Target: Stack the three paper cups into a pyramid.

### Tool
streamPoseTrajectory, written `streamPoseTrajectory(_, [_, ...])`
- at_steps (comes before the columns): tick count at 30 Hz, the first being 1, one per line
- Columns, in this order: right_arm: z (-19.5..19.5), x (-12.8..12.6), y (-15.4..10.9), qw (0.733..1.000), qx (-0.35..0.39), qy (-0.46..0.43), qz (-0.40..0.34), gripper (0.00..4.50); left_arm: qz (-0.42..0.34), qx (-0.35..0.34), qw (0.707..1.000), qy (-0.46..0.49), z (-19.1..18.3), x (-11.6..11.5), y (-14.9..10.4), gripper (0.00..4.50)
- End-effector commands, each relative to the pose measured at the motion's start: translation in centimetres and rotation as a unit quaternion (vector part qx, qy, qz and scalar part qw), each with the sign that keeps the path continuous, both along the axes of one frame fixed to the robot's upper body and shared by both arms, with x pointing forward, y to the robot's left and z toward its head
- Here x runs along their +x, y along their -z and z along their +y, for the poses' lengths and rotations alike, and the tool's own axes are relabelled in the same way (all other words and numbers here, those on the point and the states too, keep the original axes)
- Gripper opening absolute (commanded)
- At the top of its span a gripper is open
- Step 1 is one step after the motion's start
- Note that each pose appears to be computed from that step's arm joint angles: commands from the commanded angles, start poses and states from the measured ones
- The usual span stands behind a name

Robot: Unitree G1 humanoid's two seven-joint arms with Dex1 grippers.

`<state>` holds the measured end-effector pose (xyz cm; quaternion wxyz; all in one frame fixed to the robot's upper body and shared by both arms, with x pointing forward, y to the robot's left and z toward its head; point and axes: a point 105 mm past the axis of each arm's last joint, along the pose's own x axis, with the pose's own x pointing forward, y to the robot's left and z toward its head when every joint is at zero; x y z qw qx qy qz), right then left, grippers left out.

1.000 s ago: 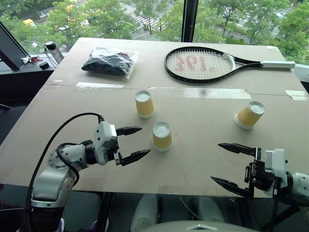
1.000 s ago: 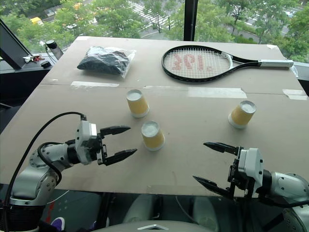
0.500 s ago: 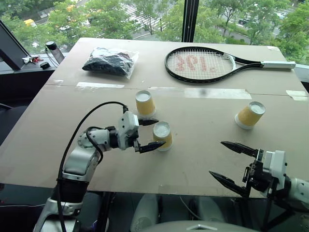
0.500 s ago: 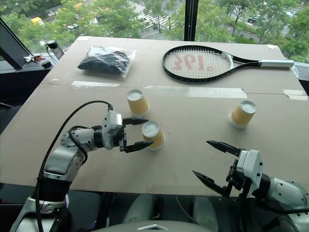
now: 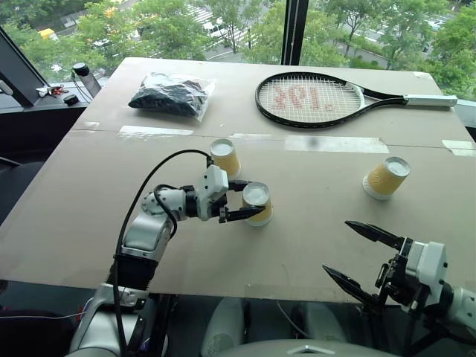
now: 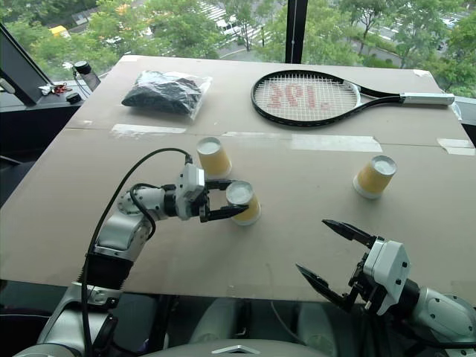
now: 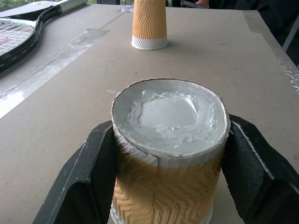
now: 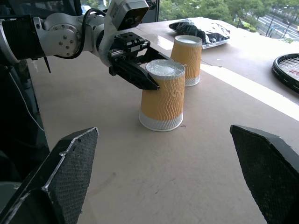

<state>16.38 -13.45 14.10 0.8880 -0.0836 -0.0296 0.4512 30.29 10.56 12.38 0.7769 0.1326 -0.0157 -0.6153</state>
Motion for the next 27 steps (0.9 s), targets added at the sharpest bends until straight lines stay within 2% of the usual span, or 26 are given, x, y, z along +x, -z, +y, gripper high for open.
streamPoseTrajectory(1, [0.4, -0.2, -1.1, 1.0, 0.001, 0.0, -0.029, 4.5, -0.032, -0.003, 0.999, -0.003, -0.7, 1.0, -1.2, 3.01])
streamPoseTrajectory(12, [0.0, 0.1, -0.5, 0.999, 0.0, 0.032, -0.034, 4.5, -0.029, -0.027, 0.999, -0.027, -5.7, 4.8, -3.2, 3.01])
streamPoseTrajectory(19, [-2.5, -0.1, 0.6, 0.995, -0.001, 0.099, -0.019, 4.5, -0.021, -0.021, 0.999, -0.026, -7.4, 5.2, -2.7, 3.01])
streamPoseTrajectory(27, [-3.8, -0.2, 1.1, 0.992, -0.008, 0.125, -0.014, 4.5, -0.014, -0.029, 0.999, -0.018, -8.6, 4.8, -2.8, 3.01])
